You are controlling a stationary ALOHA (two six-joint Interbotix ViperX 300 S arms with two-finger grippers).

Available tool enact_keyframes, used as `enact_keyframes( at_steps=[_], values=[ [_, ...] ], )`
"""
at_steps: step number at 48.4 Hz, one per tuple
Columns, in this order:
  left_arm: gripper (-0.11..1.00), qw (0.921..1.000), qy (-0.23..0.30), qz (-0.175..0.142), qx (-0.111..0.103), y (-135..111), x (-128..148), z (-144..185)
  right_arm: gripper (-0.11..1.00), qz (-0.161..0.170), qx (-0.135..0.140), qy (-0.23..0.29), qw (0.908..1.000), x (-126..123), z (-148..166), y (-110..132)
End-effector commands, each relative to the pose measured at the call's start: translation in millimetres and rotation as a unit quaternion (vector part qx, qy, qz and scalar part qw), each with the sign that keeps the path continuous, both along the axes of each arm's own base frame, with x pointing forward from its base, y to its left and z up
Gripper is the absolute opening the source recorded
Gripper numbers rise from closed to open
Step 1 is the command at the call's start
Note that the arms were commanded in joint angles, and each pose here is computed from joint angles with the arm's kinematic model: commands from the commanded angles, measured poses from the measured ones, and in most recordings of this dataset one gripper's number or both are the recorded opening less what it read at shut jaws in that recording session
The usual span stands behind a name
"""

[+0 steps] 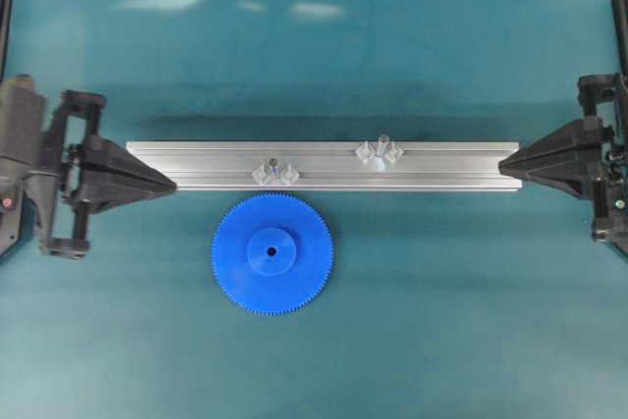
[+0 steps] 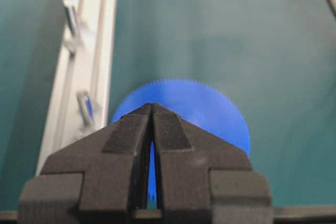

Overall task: Insert the large gear onto the shaft.
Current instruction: 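Move the left gripper over the blue gear's hub, then lower the open left gripper around the blue gear's hub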

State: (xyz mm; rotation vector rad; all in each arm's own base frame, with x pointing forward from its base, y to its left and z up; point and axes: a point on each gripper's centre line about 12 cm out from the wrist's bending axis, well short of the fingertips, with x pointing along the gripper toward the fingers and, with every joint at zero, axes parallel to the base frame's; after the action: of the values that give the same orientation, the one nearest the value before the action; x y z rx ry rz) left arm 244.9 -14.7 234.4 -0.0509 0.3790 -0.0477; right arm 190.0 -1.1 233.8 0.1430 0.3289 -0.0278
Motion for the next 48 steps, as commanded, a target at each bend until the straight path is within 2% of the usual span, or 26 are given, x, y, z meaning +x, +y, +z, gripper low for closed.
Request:
enact_keyframes(
  at_steps=[1, 16, 32, 42, 48],
  values=[
    [0.01, 0.9998, 0.017, -0.008, 0.001, -5, 15, 3, 0.07, -0.002, 0.005, 0.001, 1.0, 3, 6, 0],
    [0.01, 0.997, 0.07, -0.034, 0.003, -25, 52, -15, 0.07, -0.001, 0.006, 0.023, 0.9997, 2, 0, 0],
    [0.01, 0.9924, 0.118, -0.034, -0.006, -36, 95, -36, 0.07, -0.001, 0.006, 0.04, 0.9992, 2, -4, 0],
    [0.01, 0.9837, 0.178, -0.023, -0.013, -39, 113, -48, 0.07, -0.001, 0.006, 0.045, 0.999, 1, -5, 0],
    [0.01, 0.9772, 0.211, -0.02, -0.01, -40, 124, -52, 0.07, -0.001, 0.006, 0.047, 0.9989, 1, -6, 0]
  ],
)
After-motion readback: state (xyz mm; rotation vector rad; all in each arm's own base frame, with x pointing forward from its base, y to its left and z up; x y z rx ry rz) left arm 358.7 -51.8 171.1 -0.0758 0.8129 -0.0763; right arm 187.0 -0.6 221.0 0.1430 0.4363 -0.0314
